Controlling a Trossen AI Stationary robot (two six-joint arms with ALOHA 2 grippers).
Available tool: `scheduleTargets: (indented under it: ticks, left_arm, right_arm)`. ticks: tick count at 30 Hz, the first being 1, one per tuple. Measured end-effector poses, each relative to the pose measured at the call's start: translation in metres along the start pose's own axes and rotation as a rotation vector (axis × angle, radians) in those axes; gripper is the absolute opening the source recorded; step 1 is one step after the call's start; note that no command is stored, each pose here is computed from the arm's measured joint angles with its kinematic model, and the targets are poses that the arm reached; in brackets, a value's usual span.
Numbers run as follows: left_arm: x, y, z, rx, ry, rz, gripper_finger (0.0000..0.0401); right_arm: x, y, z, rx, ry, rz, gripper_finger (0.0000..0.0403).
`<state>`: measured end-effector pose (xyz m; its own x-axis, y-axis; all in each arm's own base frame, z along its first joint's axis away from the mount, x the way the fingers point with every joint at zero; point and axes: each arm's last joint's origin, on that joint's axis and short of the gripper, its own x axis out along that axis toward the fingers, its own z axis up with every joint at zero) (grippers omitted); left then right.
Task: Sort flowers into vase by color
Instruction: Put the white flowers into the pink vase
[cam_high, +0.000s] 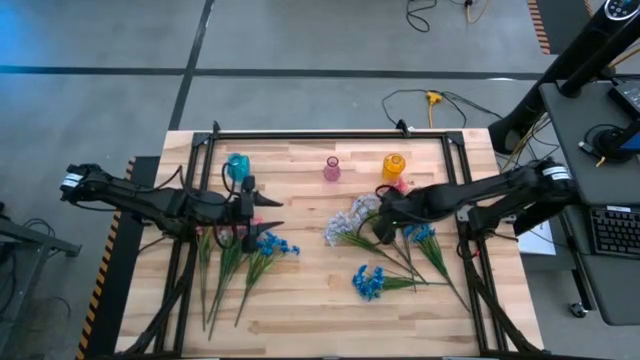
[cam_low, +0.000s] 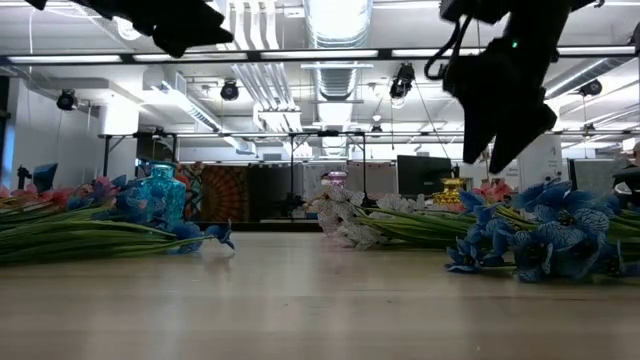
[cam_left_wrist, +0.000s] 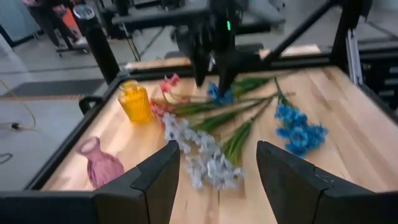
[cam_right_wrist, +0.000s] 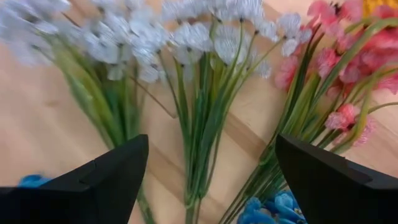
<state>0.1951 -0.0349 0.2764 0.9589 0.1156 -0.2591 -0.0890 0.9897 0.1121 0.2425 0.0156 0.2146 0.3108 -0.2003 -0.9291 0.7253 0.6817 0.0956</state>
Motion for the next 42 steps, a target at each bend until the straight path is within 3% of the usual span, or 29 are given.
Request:
scheduleTargets:
  ticks: [20,34,42]
  left_arm:
    - [0.001,0.0,0.003,-0.048,-0.034,0.001,0.0196]
    - [0.001,0.0,0.007,-0.053,-0.068,0.003,0.0196]
    - [0.001,0.0,0.007,-0.053,-0.068,0.003,0.0196]
  right_arm:
    - [0.077,0.023,-0.004,-0.125,0.092,-0.113,0.0329]
    - [0.076,0.022,-0.002,-0.121,0.04,-0.139,0.0108]
    - [0.076,0.023,-0.002,-0.119,0.035,-0.133,0.0024]
